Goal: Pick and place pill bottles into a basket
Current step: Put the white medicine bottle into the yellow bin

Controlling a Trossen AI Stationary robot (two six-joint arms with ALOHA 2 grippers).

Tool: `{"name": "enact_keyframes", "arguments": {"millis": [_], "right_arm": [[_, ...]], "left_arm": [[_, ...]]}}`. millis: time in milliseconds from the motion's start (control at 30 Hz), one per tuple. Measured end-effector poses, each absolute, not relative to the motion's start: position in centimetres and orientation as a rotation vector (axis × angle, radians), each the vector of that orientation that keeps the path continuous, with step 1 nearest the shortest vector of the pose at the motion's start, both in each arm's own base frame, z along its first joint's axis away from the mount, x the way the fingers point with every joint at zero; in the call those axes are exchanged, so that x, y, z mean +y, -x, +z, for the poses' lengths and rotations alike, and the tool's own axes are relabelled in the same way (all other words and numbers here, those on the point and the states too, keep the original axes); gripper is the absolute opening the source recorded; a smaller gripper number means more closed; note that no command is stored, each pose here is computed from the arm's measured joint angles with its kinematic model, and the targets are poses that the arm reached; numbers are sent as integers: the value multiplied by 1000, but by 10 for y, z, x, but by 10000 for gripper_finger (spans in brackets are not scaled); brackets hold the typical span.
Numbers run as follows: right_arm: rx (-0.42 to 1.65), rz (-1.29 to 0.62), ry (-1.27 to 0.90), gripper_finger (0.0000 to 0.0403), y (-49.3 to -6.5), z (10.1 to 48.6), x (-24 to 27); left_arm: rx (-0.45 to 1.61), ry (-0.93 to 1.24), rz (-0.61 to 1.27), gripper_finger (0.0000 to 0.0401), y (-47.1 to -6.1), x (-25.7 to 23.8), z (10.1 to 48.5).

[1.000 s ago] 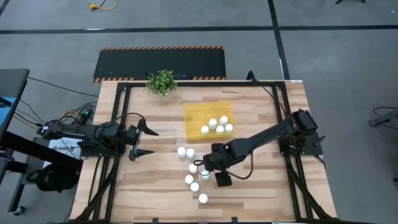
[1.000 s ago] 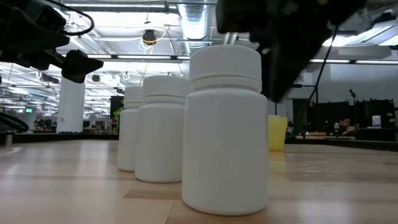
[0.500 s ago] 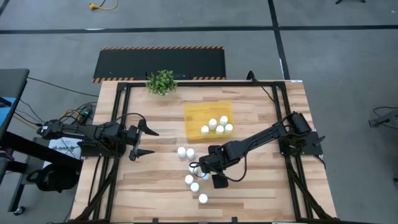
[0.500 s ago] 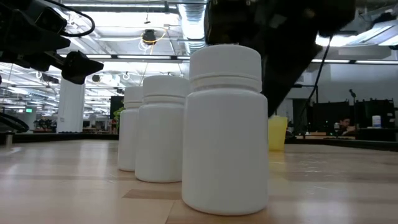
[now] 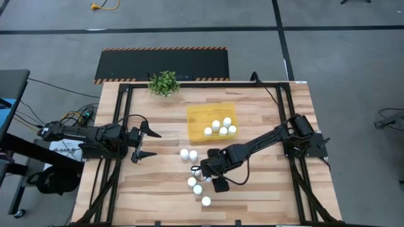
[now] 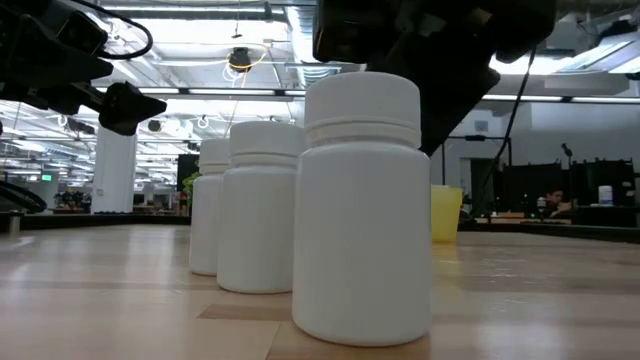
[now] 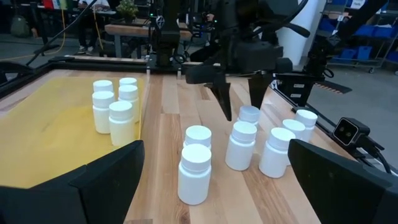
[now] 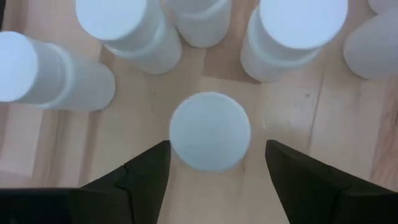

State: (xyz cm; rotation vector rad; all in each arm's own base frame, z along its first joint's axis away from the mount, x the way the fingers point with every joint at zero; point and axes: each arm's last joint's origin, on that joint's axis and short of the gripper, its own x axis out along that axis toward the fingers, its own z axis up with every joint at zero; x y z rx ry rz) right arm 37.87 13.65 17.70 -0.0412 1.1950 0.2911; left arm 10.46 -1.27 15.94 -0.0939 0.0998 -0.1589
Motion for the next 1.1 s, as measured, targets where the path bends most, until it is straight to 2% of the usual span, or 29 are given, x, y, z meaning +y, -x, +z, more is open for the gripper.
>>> {"name": "enact_keyframes", "arguments": {"millis": [1100], "right_arm": [[1113, 328, 81, 256, -384, 180, 139]], "left_arm": [[100, 94, -159, 386, -105, -13, 160]]}}
